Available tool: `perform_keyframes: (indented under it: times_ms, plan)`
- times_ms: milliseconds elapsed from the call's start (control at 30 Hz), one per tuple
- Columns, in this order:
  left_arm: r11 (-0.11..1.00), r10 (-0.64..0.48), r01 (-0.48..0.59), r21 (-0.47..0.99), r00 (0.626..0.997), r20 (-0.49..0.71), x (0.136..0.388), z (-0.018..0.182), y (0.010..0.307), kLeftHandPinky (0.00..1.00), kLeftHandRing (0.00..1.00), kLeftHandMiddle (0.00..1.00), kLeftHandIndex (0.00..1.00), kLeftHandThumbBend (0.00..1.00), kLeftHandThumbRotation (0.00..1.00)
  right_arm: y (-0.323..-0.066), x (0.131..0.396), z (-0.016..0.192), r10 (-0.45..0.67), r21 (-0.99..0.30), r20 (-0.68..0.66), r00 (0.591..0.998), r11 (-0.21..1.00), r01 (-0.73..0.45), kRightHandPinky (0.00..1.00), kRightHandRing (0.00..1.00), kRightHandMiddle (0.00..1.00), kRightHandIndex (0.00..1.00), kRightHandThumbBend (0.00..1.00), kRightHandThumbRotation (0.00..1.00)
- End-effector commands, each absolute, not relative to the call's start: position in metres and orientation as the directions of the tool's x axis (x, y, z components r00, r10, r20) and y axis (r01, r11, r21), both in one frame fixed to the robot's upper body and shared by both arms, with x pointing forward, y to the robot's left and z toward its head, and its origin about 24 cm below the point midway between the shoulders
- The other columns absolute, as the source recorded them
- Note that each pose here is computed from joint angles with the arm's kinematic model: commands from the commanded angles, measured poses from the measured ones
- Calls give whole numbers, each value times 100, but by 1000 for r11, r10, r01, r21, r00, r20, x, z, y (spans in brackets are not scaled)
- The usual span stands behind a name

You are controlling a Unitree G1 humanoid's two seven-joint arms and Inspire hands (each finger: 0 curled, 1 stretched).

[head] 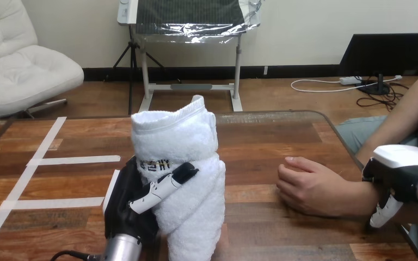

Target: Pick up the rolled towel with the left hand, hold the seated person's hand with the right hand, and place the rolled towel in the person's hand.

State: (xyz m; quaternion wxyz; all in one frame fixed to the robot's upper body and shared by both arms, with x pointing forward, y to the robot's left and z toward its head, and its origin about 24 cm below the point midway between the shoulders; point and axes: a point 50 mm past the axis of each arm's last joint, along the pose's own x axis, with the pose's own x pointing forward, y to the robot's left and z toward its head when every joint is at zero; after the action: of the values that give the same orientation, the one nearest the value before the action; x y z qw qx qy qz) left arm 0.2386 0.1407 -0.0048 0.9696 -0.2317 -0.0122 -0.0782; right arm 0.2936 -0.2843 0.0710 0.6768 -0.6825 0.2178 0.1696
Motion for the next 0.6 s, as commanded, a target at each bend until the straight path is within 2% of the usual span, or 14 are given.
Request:
perform_keyframes:
  times_ms: [0,433,567]
  plan:
    - [863,-174,221,-455,974,144,265,17,132,35,39,44,47,93,8,-283,297,91,-60,-898,-441,896,38,-439,29,41,48,48,75,0]
    - [864,-212,192,-466,977,9,284,8,127,34,37,42,46,97,7,-283,291,102,-61,-932,-358,932,86,-352,33,45,52,50,77,0]
    - [860,-254,208,-465,967,-36,295,5,124,34,37,42,47,96,7,-283,287,107,-63,-941,-329,942,100,-322,28,38,47,50,78,0]
